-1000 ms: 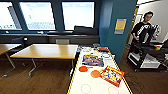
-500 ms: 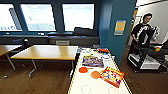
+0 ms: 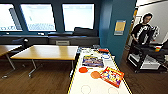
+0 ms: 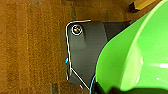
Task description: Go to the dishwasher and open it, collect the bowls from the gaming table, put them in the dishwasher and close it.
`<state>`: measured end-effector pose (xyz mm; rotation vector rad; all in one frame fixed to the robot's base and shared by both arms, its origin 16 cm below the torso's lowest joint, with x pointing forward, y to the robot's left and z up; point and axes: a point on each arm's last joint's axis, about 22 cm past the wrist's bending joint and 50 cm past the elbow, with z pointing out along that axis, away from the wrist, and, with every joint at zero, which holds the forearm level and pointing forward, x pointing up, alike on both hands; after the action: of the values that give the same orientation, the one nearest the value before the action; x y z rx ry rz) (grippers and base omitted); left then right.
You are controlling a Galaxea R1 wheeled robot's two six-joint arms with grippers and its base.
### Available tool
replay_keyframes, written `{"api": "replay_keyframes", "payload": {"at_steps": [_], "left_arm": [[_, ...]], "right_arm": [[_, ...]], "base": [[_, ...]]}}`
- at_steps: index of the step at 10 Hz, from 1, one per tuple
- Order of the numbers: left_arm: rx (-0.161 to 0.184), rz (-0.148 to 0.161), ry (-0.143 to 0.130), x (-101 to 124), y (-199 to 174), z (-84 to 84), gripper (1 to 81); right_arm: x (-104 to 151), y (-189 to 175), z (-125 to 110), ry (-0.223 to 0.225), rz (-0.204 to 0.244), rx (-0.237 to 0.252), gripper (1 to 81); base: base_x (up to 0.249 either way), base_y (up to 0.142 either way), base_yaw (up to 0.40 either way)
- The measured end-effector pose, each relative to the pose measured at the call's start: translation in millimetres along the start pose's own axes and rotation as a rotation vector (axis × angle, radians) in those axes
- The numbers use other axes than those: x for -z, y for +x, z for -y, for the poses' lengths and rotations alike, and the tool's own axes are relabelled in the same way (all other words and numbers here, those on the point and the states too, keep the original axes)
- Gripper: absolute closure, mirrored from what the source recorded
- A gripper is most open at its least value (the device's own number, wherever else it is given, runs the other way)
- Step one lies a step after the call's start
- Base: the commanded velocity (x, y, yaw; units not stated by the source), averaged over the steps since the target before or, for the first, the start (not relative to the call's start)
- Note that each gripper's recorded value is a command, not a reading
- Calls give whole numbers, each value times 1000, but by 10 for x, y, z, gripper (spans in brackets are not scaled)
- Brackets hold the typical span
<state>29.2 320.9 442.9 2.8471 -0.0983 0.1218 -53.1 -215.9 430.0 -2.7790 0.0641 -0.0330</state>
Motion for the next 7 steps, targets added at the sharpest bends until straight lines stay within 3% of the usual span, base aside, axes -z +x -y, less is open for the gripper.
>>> {"api": "replay_keyframes", "payload": {"at_steps": [4, 7], "left_arm": [[0, 10, 23, 19, -190, 114, 811], [1, 8, -6, -61, -195, -92, 811]], "right_arm": [[19, -94, -100, -22, 12, 28, 811], [-3, -91, -47, -16, 11, 36, 811]], "base": [[0, 0, 0], [0, 0, 0]]}}
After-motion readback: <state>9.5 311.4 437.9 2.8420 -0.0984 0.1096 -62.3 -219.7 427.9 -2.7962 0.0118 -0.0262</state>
